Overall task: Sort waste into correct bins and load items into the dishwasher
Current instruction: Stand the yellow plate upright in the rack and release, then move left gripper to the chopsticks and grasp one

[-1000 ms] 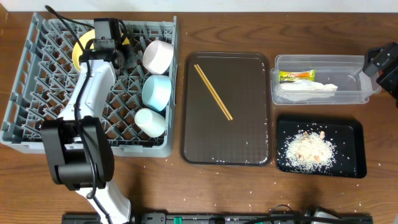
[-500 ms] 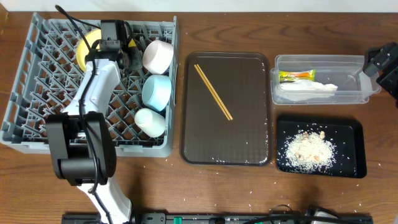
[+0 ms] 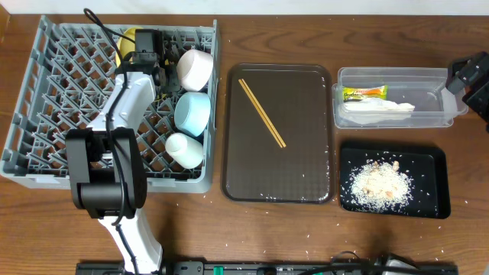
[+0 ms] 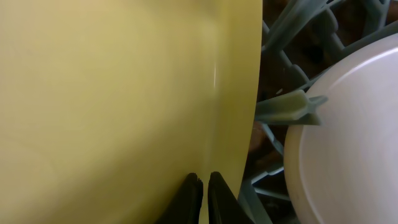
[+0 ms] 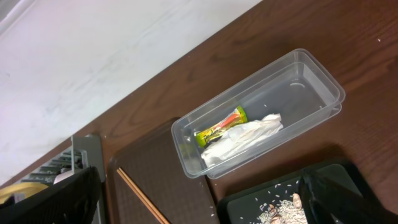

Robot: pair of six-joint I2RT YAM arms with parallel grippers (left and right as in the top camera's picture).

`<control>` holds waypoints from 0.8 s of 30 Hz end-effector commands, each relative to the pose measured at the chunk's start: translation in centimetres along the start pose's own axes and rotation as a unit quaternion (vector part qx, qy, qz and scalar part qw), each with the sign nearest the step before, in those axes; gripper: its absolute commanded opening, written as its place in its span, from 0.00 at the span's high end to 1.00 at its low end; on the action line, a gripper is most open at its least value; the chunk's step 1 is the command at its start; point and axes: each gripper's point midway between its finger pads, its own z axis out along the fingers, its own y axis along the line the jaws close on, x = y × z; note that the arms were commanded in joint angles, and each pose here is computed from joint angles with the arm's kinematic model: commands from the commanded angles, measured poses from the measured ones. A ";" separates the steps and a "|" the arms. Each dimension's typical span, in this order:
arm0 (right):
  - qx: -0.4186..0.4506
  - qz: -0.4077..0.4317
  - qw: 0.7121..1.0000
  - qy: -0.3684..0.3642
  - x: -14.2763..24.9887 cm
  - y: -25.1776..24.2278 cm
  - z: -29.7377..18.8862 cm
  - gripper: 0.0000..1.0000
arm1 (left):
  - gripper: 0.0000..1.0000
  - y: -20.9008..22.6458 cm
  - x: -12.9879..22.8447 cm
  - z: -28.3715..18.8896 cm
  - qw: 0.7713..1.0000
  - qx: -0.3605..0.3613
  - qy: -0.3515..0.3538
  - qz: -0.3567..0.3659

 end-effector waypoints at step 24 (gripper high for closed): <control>0.002 0.003 1.000 -0.001 -0.1 -0.2 -0.1 0.01 | 0.38 -9.0 -1.9 -15.4 0.986 0.130 -0.096 0.044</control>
